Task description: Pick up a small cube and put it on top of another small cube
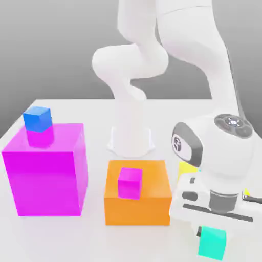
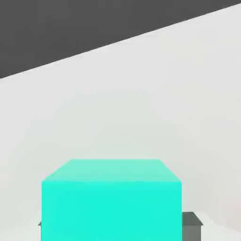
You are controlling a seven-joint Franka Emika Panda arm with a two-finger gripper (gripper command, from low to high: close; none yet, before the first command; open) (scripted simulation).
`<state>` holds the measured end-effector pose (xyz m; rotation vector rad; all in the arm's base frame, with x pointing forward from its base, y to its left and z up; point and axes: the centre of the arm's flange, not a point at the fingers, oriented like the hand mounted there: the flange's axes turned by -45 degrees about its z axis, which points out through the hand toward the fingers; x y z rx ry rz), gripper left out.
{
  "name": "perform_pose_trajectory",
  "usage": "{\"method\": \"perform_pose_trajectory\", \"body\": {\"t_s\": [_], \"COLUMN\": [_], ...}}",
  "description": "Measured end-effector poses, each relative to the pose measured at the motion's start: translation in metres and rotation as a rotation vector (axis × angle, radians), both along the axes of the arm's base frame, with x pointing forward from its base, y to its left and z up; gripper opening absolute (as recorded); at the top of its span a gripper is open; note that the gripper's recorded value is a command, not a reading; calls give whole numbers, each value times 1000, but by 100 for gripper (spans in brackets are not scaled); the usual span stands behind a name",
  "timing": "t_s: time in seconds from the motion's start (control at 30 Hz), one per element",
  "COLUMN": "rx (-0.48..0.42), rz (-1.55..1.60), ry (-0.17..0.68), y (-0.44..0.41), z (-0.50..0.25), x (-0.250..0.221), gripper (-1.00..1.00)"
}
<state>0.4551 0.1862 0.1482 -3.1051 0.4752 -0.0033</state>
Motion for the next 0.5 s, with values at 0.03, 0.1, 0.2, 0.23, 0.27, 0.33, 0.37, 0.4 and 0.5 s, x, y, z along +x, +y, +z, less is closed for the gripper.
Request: {"method": "perform_pose_trajectory", "body": {"t_s": [0.03, 0.1, 0.2, 0.23, 0.27, 0.33, 0.37, 0.4, 0.5], "rx": [0, 0, 14, 20, 26, 35, 39, 42, 45], "rz": [0, 0, 6, 10, 15, 13, 17, 20, 44], "ry": [0, 0, 7, 9, 11, 12, 12, 12, 9], "y": [0, 0, -19, -28, -38, -63, -74, -84, -110], "z": [11, 35, 69, 79, 88, 107, 116, 125, 150], "x": [0, 0, -2, -3, -5, -8, -11, -15, -29], "gripper": [-100, -100, -100, -100, -100, -100, -100, -100, -100]}}
